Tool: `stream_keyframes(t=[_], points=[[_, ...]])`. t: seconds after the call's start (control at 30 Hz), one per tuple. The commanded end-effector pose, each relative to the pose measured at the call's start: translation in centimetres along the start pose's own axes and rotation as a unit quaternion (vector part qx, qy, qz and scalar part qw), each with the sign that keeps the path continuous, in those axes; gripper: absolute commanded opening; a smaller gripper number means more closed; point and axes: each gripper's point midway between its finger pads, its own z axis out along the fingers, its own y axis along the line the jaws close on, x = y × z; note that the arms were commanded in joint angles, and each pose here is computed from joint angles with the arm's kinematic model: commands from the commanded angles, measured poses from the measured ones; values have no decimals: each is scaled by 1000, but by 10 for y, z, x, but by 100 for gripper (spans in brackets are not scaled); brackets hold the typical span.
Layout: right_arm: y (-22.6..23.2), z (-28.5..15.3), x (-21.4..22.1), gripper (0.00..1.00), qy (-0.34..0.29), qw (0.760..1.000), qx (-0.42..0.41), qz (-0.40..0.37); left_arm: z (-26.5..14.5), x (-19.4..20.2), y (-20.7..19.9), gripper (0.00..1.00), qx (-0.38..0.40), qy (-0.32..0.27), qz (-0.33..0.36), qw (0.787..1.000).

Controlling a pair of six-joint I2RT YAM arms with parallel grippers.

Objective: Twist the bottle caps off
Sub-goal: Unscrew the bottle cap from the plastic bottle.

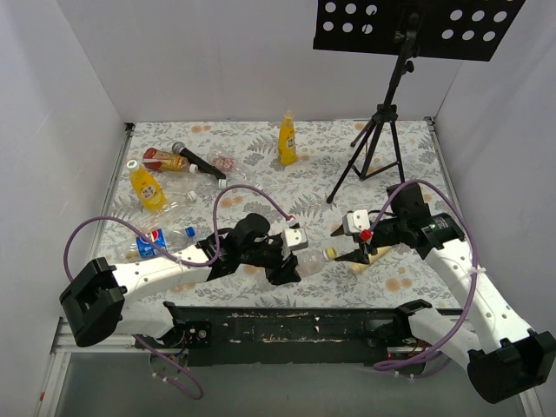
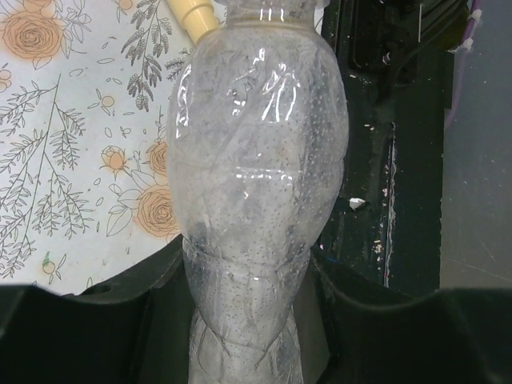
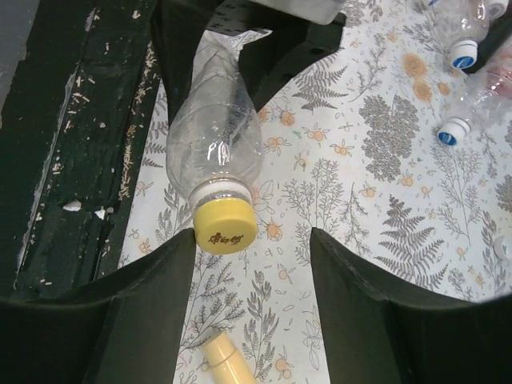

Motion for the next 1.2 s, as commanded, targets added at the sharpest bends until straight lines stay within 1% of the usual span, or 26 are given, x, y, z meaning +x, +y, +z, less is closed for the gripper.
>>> stream_keyframes(t=[0.0,0.17,0.3,0.37,0.4,0.47,0.57,0.63,0.67,0.83,0.93,1.07,1.1,1.17], points=[[-12,-13,-18,67,9,999,28,29,-7,-10,1,16,-19,-20,17,999],[-9,-23,-17,71,43,997,34,46,-13,-17,6,16,-41,-39,20,998],[-16,-30,-21,72,42,994,72,78,-20,-24,9,15,-63,-56,17,996],[-24,-32,-29,80,24,986,97,136,-24,-29,11,15,-81,-64,17,995],[-28,-32,-34,81,12,980,105,171,-25,-31,13,15,-91,-66,17,993],[-31,-30,-45,80,-15,968,91,232,-27,-35,15,15,-112,-71,21,991],[-38,-27,-57,78,-58,944,76,315,-26,-38,18,15,-141,-70,30,987],[-41,-22,-54,77,-67,923,73,371,-23,-39,18,14,-155,-67,35,985],[-41,-20,-52,77,-68,918,69,385,-21,-38,19,14,-161,-63,38,984],[-40,-10,-33,76,-59,896,55,436,-12,-39,20,14,-170,-52,44,983],[-36,-7,-25,75,-47,889,46,453,-12,-42,23,14,-179,-52,47,981],[-30,-3,-13,73,-26,884,42,465,-12,-44,23,14,-181,-53,48,981],[-28,-1,-11,72,-21,883,39,467,-14,-44,28,14,-196,-53,47,978],[-25,1,-7,70,-15,881,37,472,-15,-43,29,14,-200,-53,46,977]])
